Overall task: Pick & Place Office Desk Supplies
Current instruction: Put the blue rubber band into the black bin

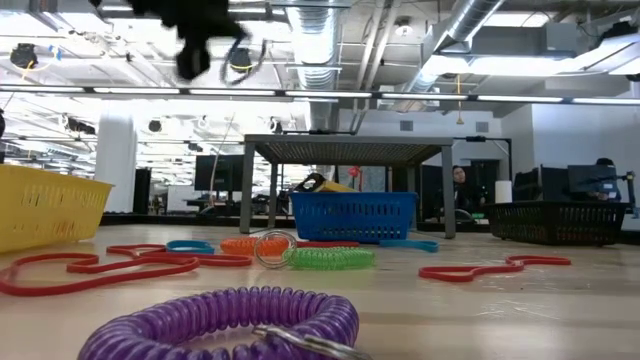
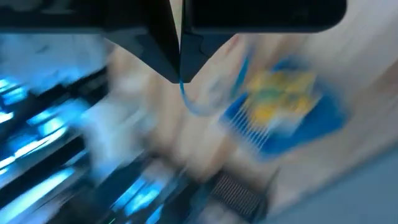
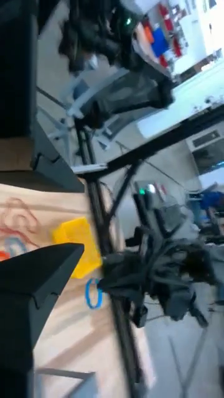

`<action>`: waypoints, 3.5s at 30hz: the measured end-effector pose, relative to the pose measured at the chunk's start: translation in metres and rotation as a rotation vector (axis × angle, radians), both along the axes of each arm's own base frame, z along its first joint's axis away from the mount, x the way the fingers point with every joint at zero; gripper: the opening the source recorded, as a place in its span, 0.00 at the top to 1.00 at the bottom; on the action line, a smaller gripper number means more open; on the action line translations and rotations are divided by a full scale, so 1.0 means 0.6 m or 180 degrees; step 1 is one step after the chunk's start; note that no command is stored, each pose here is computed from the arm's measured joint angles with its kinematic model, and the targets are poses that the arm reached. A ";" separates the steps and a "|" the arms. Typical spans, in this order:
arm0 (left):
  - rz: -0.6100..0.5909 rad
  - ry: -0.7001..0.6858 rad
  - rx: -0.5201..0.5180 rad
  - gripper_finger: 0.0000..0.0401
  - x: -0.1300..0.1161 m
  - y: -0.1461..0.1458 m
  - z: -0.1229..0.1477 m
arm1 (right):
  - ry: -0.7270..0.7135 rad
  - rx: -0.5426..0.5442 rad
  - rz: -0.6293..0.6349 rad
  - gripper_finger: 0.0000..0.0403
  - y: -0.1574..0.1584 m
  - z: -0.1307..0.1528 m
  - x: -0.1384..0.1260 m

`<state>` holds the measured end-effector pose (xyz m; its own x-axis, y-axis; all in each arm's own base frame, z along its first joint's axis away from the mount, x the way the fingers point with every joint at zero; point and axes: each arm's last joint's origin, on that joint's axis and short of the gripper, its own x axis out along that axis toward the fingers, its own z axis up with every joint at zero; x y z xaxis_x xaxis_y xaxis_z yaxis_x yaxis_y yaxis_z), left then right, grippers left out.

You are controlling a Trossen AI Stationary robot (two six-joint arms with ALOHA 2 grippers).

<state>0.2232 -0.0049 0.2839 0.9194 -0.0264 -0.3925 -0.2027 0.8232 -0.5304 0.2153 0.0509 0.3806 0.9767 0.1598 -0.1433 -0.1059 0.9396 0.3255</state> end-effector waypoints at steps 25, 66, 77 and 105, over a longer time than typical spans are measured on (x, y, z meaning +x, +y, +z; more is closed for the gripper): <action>-0.0358 -0.2323 -0.0263 1.00 0.026 -0.018 0.103 | -0.0825 0.0500 -0.0356 0.55 -0.061 -0.015 0.198; -0.0486 -0.2510 -0.0379 1.00 0.032 -0.021 0.108 | -0.0669 0.0590 -0.0002 0.63 -0.046 -0.017 0.233; -0.0538 -0.2508 -0.0477 1.00 0.031 -0.025 0.108 | -0.0673 0.0567 -0.0085 0.52 -0.061 -0.018 0.234; -0.0504 -0.2429 -0.0493 1.00 0.050 -0.023 0.096 | -0.0691 0.0567 -0.0195 0.56 -0.058 -0.018 0.235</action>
<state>0.2531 -0.0187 0.3416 0.9137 -0.1821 0.3633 0.3762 0.7174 -0.5864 0.3564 0.0158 0.3696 0.9901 0.1033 0.0952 -0.1359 0.8764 0.4620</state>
